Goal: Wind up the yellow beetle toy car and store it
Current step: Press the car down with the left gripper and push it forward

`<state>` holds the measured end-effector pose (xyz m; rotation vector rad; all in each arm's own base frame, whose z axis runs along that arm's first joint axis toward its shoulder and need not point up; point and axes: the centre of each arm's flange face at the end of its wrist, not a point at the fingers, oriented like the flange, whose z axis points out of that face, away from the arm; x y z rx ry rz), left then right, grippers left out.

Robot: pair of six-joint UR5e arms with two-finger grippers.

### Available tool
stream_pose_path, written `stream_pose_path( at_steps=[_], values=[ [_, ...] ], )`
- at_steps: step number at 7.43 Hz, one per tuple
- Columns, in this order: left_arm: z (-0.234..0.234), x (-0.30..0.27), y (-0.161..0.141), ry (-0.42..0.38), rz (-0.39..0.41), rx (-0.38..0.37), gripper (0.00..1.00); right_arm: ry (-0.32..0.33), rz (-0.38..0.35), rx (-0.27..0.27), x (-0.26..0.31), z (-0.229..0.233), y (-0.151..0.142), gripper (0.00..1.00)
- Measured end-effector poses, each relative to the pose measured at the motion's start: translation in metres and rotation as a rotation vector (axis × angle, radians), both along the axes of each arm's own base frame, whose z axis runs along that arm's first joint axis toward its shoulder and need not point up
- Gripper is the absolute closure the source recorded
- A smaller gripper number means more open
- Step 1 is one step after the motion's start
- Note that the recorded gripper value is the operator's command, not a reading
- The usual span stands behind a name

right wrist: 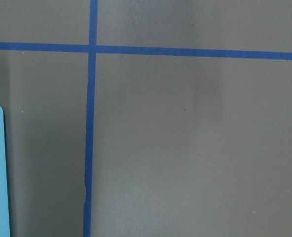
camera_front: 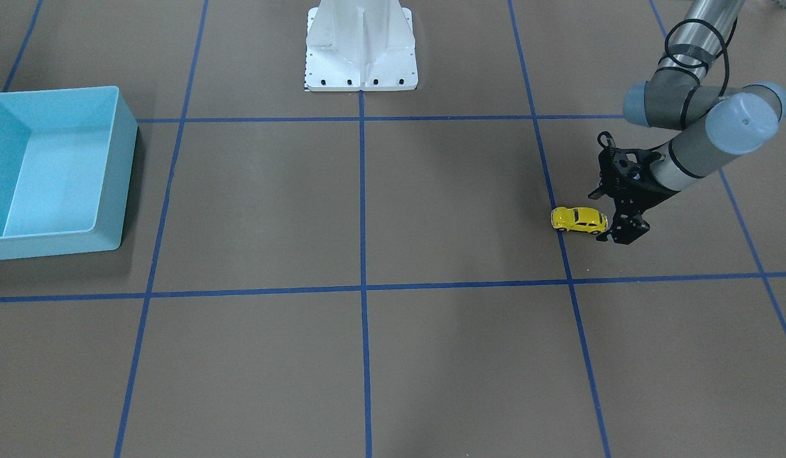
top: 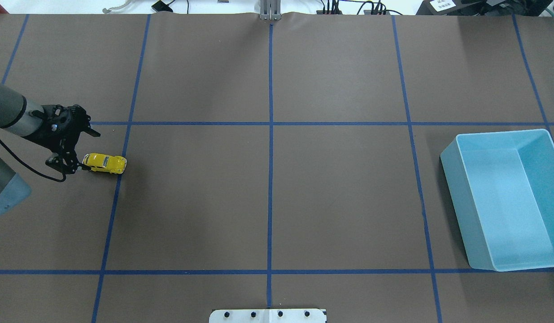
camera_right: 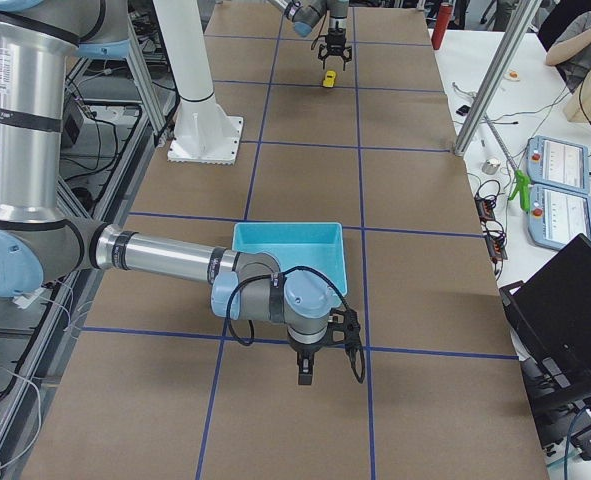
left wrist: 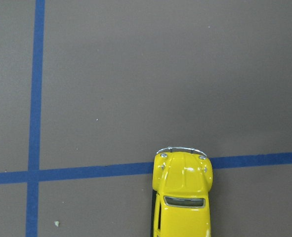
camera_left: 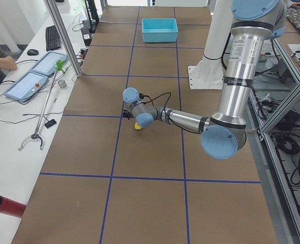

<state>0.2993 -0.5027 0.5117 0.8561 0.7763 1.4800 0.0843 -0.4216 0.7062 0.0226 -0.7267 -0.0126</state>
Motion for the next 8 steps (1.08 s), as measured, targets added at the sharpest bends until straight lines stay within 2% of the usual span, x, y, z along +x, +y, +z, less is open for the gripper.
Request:
stream_pose_path(
  at_steps=[4, 8],
  values=[
    [0.004, 0.025, 0.006, -0.012, 0.031, -0.016, 0.03, 0.000, 0.004, 0.001, 0.002, 0.000, 0.001, 0.00],
    [0.006, 0.029, 0.006, -0.058, 0.036, -0.061, 0.10, 0.000, 0.006, 0.000, 0.003, 0.000, 0.001, 0.00]
  ],
)
